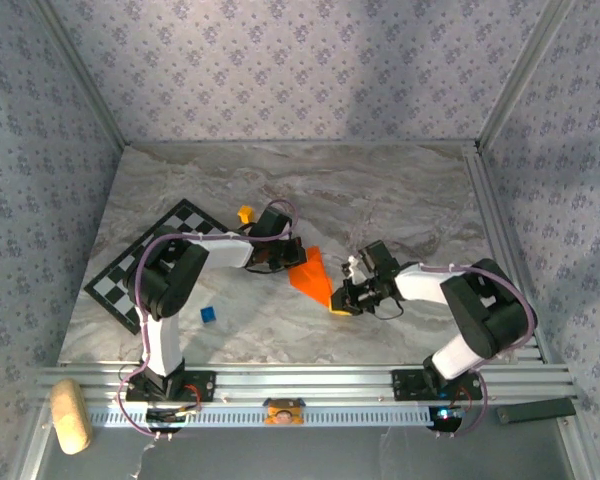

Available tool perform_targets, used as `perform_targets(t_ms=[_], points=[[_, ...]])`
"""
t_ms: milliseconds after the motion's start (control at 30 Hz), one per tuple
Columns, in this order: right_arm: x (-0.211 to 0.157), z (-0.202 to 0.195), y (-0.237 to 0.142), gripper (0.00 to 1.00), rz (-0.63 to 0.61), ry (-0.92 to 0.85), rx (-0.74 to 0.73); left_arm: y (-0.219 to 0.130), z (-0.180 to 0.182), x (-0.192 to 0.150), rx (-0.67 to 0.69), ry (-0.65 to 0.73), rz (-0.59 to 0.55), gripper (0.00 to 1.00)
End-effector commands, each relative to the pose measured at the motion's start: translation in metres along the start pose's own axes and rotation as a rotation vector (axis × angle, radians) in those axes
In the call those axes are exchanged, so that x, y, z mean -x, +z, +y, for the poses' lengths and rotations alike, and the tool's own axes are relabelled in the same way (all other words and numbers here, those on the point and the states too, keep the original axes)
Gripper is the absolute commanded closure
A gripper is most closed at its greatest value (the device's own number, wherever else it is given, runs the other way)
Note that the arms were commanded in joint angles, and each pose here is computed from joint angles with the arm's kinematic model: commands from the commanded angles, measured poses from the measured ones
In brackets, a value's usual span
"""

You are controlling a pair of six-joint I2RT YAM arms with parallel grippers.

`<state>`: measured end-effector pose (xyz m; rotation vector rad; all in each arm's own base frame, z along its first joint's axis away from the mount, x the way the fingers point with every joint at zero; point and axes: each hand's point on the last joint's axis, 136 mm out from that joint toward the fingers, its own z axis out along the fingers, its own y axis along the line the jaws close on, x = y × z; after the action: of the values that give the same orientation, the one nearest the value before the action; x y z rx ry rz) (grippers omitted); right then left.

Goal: Fold a paper plane with a square sheet of paper (pick it up from the middle)
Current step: Fourth fold the wing at the center of the table, then turn over the paper at the center of the table.

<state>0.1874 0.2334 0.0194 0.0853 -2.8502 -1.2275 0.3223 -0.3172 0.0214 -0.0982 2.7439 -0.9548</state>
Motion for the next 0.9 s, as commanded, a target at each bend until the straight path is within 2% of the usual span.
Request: perform_targets(t_ms=[0,100,167,267,367,867], points=[[-0.012,-0.001,-0.011,0.8,0.011,0.023,0.001,0.005,0.045,-0.021,0.135,-0.05,0.062,0.96],[-0.002,0.009,-0.022,0.75,-0.049,0.008,0.009,0.005,0.045,-0.023,0.134,-0.07,0.074,0.96],[0.004,0.01,-0.028,0.74,-0.088,0.095,0.008,0.005,0.045,-0.024,0.134,-0.079,0.075,0.95],[0.009,0.007,-0.026,0.68,-0.122,0.213,0.005,0.004,0.046,-0.024,0.143,-0.088,0.078,0.96],[0.005,0.001,-0.022,0.64,-0.122,0.253,-0.041,0.003,0.046,-0.025,0.144,-0.093,0.079,0.96],[-0.007,-0.009,-0.006,0.66,-0.059,0.309,-0.069,0.002,0.044,-0.025,0.14,-0.093,0.079,0.96]])
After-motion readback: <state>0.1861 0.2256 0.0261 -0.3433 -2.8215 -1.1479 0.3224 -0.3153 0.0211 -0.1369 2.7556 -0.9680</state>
